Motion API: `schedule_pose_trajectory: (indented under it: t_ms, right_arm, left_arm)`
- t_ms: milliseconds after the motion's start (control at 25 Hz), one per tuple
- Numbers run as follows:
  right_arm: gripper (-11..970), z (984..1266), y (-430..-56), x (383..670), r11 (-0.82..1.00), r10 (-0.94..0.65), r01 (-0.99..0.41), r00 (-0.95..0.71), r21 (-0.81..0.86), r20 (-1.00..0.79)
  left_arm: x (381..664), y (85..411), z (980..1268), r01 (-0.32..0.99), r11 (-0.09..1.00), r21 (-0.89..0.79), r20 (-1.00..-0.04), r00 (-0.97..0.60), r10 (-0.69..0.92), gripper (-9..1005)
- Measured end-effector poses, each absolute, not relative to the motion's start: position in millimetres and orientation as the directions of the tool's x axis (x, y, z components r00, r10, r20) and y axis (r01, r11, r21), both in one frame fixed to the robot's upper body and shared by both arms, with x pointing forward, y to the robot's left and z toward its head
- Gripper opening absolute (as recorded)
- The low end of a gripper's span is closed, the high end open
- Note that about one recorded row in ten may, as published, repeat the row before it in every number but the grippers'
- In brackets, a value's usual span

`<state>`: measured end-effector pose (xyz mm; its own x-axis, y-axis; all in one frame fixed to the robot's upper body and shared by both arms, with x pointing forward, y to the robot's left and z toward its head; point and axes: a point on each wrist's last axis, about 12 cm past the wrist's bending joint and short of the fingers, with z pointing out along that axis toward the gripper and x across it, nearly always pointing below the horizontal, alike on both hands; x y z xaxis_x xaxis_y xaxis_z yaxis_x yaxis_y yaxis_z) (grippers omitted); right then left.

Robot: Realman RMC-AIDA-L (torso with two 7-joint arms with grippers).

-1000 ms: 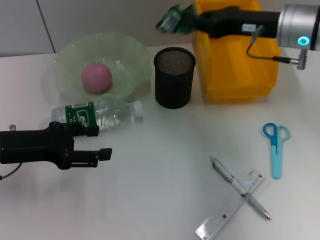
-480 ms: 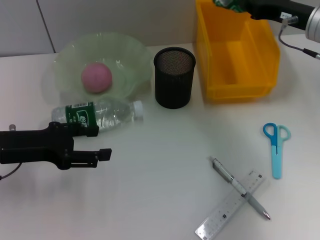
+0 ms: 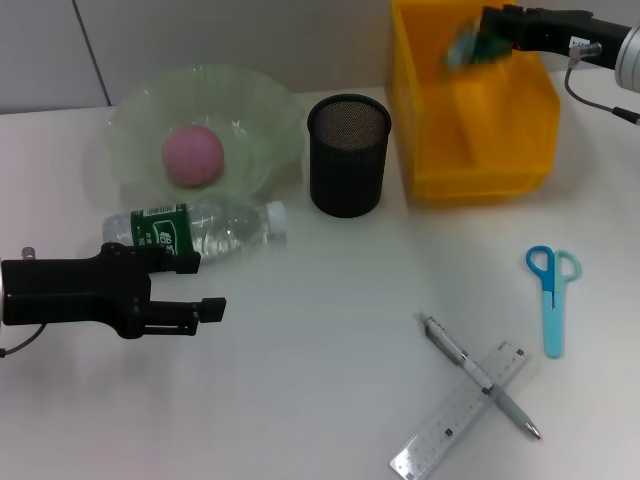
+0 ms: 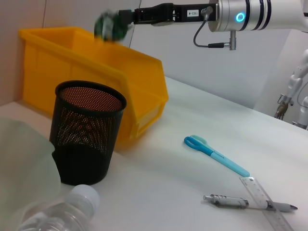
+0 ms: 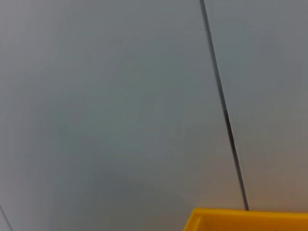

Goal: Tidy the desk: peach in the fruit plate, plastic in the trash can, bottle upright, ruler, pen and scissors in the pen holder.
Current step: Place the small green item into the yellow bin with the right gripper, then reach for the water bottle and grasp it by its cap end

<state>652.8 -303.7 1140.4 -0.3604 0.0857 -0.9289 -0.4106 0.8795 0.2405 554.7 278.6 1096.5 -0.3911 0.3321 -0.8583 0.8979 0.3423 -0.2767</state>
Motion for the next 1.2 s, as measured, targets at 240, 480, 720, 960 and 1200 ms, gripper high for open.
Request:
schedule_pose_trajectory:
  t_ms: [240, 480, 720, 960, 1200]
  right_arm:
    - [271, 1139.7, -304.4, 652.2, 0.88, 0.085, -0.409, -0.362, 0.241, -0.928]
    - [523, 1140.9, -310.6, 648.3, 0.876, 0.152, -0.387, -0.343, 0.287, -0.927]
    - [626, 1153.3, -319.4, 633.6, 0.786, 0.303, -0.464, -0.286, 0.408, -0.909]
    - [653, 1166.2, -317.1, 607.7, 0.61, 0.307, -0.666, -0.3, 0.429, -0.903]
    - [684, 1160.6, -310.5, 590.7, 0.5, 0.111, -0.77, -0.397, 0.396, -0.911]
  left_arm:
    - [554.5, 278.3, 1096.2, 0.898, 0.341, -0.278, -0.857, -0.392, 0.334, 814]
    - [554.3, 277.9, 1096.2, 0.899, 0.339, -0.278, -0.857, -0.392, 0.334, 814]
    - [554.8, 276.9, 1097.1, 0.901, 0.335, -0.277, -0.859, -0.388, 0.334, 815]
    - [556.3, 275.1, 1099.6, 0.906, 0.33, -0.266, -0.866, -0.375, 0.331, 815]
    - [558.6, 272.3, 1101.8, 0.911, 0.322, -0.258, -0.87, -0.364, 0.333, 814]
